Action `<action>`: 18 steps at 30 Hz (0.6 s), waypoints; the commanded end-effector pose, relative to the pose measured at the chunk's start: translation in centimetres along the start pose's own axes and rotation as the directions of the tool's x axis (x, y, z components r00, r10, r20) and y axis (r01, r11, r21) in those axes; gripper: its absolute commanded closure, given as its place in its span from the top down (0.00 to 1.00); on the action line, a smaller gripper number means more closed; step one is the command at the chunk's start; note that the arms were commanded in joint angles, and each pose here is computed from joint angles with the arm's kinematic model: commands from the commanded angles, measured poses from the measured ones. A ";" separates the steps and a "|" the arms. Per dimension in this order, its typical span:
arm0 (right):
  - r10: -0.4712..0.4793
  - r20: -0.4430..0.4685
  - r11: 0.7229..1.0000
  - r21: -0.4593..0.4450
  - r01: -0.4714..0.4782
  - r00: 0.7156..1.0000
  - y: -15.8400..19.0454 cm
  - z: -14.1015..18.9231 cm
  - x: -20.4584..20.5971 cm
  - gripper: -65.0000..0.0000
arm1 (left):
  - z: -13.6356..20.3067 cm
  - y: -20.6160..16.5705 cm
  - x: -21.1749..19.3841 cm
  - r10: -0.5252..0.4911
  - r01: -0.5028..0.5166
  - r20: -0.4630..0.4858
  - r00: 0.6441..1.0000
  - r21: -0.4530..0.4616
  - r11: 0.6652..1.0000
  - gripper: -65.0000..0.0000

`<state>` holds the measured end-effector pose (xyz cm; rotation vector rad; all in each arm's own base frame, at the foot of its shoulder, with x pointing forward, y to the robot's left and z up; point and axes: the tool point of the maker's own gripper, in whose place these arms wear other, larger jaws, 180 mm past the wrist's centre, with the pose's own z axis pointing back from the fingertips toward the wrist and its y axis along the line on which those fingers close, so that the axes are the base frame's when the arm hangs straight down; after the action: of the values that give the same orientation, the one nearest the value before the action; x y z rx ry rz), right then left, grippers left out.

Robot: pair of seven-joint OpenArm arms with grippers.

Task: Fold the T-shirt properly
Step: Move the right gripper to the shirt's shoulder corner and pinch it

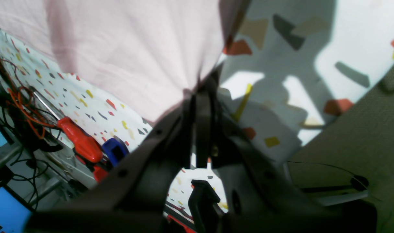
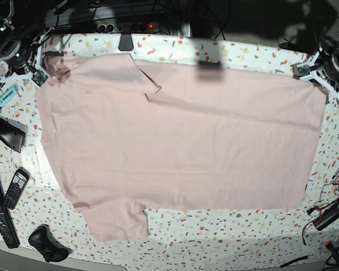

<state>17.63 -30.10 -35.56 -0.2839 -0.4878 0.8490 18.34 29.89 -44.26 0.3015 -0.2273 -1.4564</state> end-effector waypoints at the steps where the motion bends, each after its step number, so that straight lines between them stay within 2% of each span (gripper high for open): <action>1: 0.021 0.011 1.000 -0.021 -0.021 1.000 -0.8 0.4 0.5 0.00 | 0.2 -1.0 -1.1 -0.022 0.020 -0.034 0.999 -0.052 0.998 0.00; 4: 0.019 -0.095 1.000 -0.011 -0.021 0.995 -0.5 0.4 -1.4 0.00 | 0.2 -1.0 -1.1 -0.022 0.020 -0.034 0.999 -0.052 0.998 0.00; 5: 0.016 -0.134 1.000 -0.001 -0.016 0.991 -0.2 0.4 -2.1 0.06 | 0.2 -1.0 -1.1 -0.022 0.020 -0.034 0.999 -0.052 0.998 0.00; 6: 0.005 -0.167 1.000 0.023 -0.001 0.986 0.5 0.5 -2.8 0.17 | 0.2 -1.0 -1.1 -0.022 0.020 -0.034 0.999 -0.052 0.998 0.00; 8: -0.009 -0.192 0.998 0.065 0.021 0.981 1.7 0.5 -3.3 0.39 | 0.2 -1.0 -1.1 -0.022 0.020 -0.034 0.999 -0.052 0.998 0.00; 9: -0.004 -0.194 0.997 0.074 0.019 0.981 2.0 0.5 -3.3 0.45 | 0.2 -1.0 -1.1 -0.022 0.020 -0.034 0.999 -0.052 0.998 0.00; 12: 0.024 -0.164 0.997 0.079 -0.011 0.986 2.4 0.2 -2.7 0.45 | 0.2 -1.0 -1.1 -0.022 0.020 -0.035 0.999 -0.052 0.998 0.00; 15: 0.139 -0.110 0.990 0.054 -0.133 0.984 2.8 -0.5 -1.6 0.45 | 0.2 -1.0 -1.1 -0.022 0.021 -0.036 0.999 -0.051 0.998 0.00; 18: 0.271 -0.067 0.962 0.056 -0.267 0.960 4.2 -1.2 -0.6 0.45 | 0.2 -1.0 -1.2 -0.024 0.022 -0.043 0.999 -0.051 0.998 0.00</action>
<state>14.71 -27.68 -39.07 -0.3305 -0.3516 1.1039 18.32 29.95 -44.26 0.3035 -0.2234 -1.4564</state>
